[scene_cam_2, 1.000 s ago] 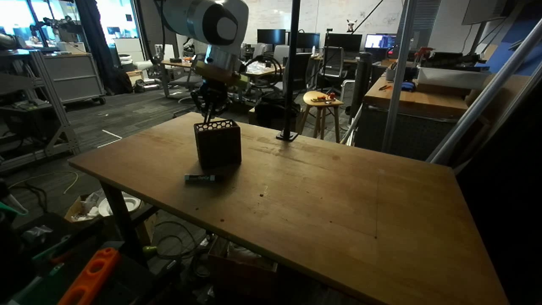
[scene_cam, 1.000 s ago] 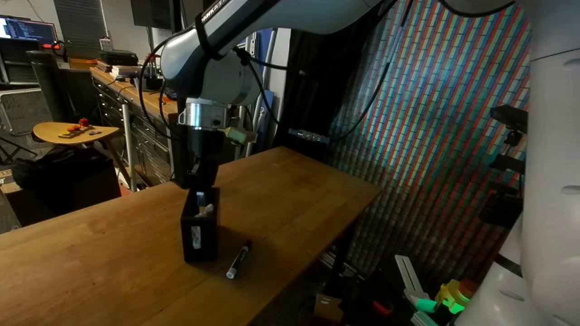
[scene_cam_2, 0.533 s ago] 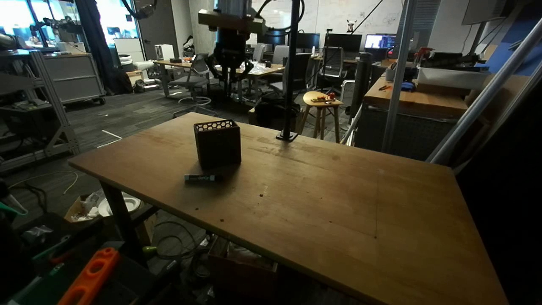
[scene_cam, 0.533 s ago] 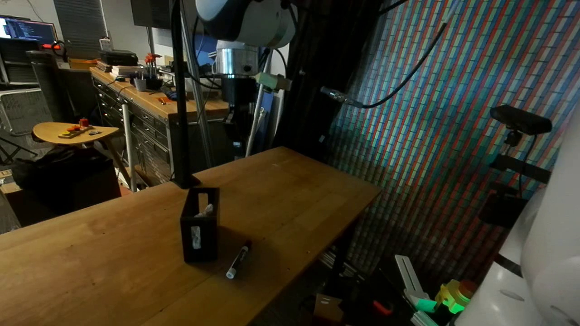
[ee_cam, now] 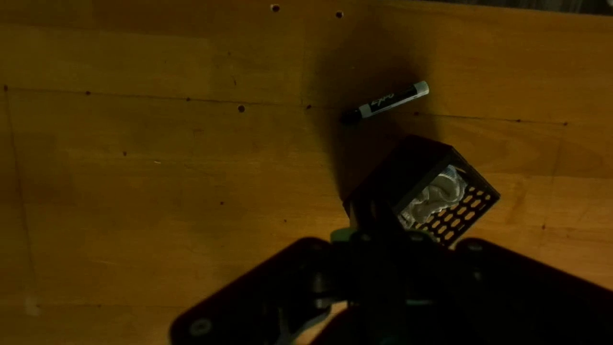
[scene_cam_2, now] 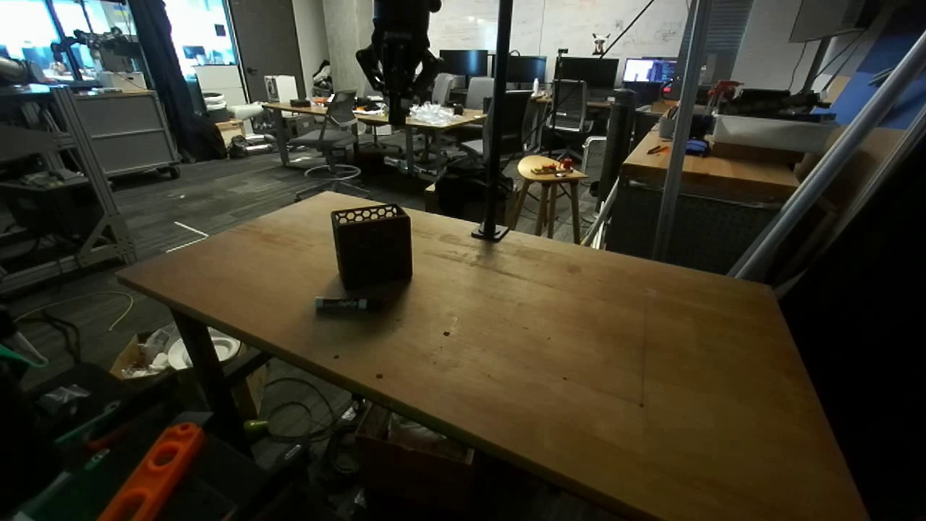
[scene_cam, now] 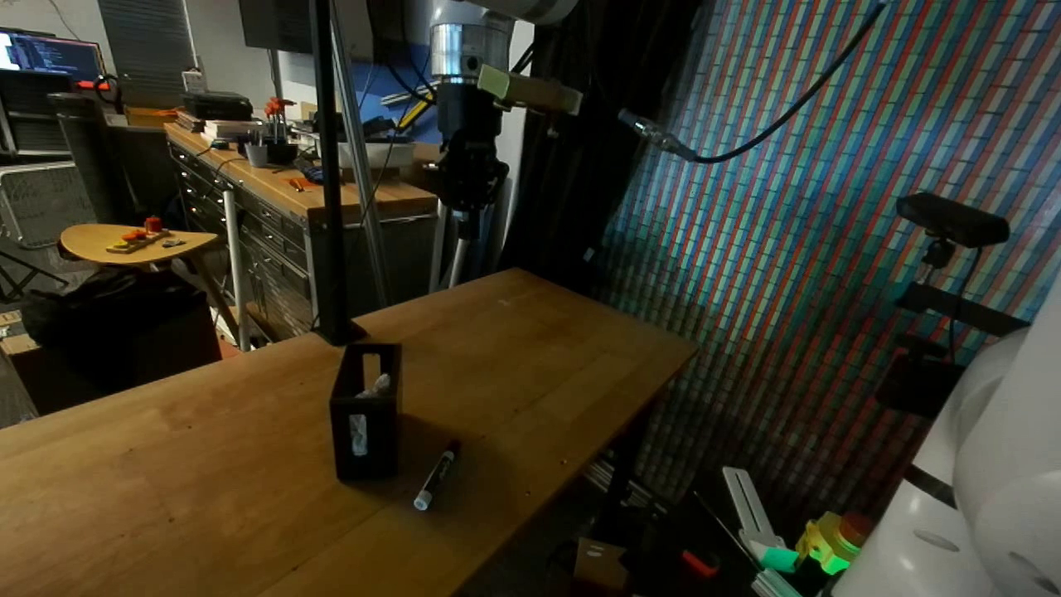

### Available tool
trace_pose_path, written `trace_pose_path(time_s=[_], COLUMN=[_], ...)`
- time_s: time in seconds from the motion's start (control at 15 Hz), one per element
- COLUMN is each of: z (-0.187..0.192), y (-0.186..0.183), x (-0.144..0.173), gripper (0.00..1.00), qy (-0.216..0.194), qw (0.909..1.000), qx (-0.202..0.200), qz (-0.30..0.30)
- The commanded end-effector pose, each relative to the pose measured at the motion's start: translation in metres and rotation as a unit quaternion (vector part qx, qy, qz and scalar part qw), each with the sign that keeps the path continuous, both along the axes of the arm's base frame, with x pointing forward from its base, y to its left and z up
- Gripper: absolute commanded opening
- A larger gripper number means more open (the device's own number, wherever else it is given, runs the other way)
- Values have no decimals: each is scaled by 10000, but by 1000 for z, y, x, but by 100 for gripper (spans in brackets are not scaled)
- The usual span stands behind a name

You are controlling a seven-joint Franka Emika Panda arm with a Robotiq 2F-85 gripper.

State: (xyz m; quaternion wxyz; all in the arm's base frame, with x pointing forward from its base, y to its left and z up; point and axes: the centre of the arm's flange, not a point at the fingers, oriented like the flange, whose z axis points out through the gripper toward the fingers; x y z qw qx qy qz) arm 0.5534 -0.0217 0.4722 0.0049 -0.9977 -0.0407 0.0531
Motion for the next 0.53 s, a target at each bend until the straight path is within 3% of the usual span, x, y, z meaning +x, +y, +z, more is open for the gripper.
trace_pose_path(time_s=[0.0, 0.07, 0.13, 0.2, 0.4, 0.47], z=[22, 25, 8, 8, 3, 2], y=[15, 20, 9, 12, 11, 10], x=[-6, -7, -3, -4, -3, -3], gripper=[13, 34, 38, 14, 35, 38], qy=[25, 60, 42, 54, 105, 112], qw=[9976, 9968, 9986, 9985, 9985, 9984], qx=[-36, -33, -50, -54, -55, -55], qz=[-698, -801, -523, -542, -544, -549])
